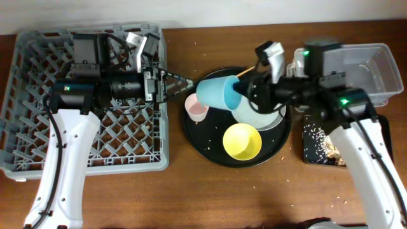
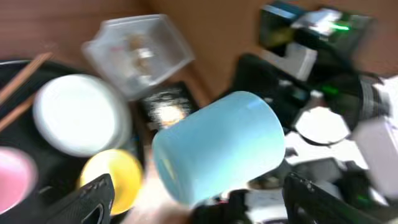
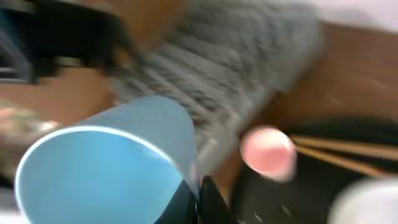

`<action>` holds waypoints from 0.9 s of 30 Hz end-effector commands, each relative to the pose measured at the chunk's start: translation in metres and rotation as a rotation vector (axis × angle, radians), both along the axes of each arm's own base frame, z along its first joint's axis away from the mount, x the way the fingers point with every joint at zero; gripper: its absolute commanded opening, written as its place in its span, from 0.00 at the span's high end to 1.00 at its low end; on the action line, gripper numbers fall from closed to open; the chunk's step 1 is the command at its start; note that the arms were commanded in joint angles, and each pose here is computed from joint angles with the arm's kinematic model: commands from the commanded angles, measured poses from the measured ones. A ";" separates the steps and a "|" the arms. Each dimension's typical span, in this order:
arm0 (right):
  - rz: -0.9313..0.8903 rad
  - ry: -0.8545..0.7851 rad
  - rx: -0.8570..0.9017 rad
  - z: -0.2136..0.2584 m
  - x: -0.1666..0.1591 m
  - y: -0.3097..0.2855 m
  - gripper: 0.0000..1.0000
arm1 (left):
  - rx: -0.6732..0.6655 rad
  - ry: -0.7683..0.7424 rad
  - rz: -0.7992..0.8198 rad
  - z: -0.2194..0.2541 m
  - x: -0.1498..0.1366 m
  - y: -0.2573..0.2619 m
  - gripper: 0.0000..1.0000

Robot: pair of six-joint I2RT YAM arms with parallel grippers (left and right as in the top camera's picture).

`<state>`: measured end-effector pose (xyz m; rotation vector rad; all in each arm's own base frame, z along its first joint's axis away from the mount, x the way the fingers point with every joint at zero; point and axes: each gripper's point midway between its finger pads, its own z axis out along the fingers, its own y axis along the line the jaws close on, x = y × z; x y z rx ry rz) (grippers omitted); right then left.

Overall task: Sort waste into correct bins and load items into the dishwasher rack
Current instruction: 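Lift the blue cup with the right gripper and hand it to the left gripper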

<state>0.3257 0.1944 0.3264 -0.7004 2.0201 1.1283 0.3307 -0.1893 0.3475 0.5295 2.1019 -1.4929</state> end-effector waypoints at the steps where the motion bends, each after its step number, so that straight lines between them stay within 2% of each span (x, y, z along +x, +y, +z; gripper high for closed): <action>1: 0.342 -0.050 0.266 0.042 -0.040 0.019 0.96 | -0.199 -0.021 -0.197 0.036 -0.031 -0.009 0.13; 5: 0.400 -0.070 0.277 0.042 -0.038 0.038 0.96 | -0.244 -0.010 -0.301 0.043 -0.051 -0.027 0.14; 8: 0.388 -0.104 0.289 0.054 -0.031 0.040 0.96 | -0.278 0.000 -0.354 0.049 -0.061 -0.031 0.30; 12: 0.316 -0.107 0.269 0.054 -0.017 0.040 0.96 | -0.278 0.002 -0.353 0.049 -0.061 -0.031 0.30; 13: 0.313 -0.108 0.267 0.054 -0.016 0.040 0.96 | -0.278 0.002 -0.353 0.049 -0.061 -0.031 0.37; 14: 0.296 -0.110 0.260 0.053 -0.013 0.040 0.96 | -0.278 0.002 -0.354 0.049 -0.061 -0.031 0.39; 15: 0.282 -0.106 0.255 0.052 -0.011 0.040 0.96 | -0.278 0.002 -0.353 0.049 -0.061 -0.031 0.25; 17: 0.284 -0.096 0.259 0.052 -0.012 0.040 0.96 | -0.278 0.001 -0.353 0.049 -0.061 -0.031 0.26; 18: 0.284 -0.097 0.258 0.052 -0.012 0.040 0.96 | -0.278 0.002 -0.353 0.049 -0.061 -0.031 0.30; 19: 0.281 -0.098 0.257 0.052 -0.012 0.040 0.96 | -0.278 0.003 -0.354 0.049 -0.061 -0.031 0.23; 20: 0.280 -0.099 0.257 0.052 -0.011 0.040 0.96 | -0.278 0.003 -0.353 0.049 -0.061 -0.031 0.21; 22: 0.277 -0.103 0.256 0.052 -0.011 0.040 0.96 | -0.278 0.002 -0.353 0.049 -0.061 -0.031 0.22; 24: 0.270 -0.107 0.253 0.052 -0.009 0.040 0.96 | -0.278 0.002 -0.353 0.049 -0.062 -0.031 0.28; 27: 0.260 -0.104 0.250 0.052 -0.007 0.040 0.96 | -0.277 0.002 -0.353 0.049 -0.061 -0.031 0.27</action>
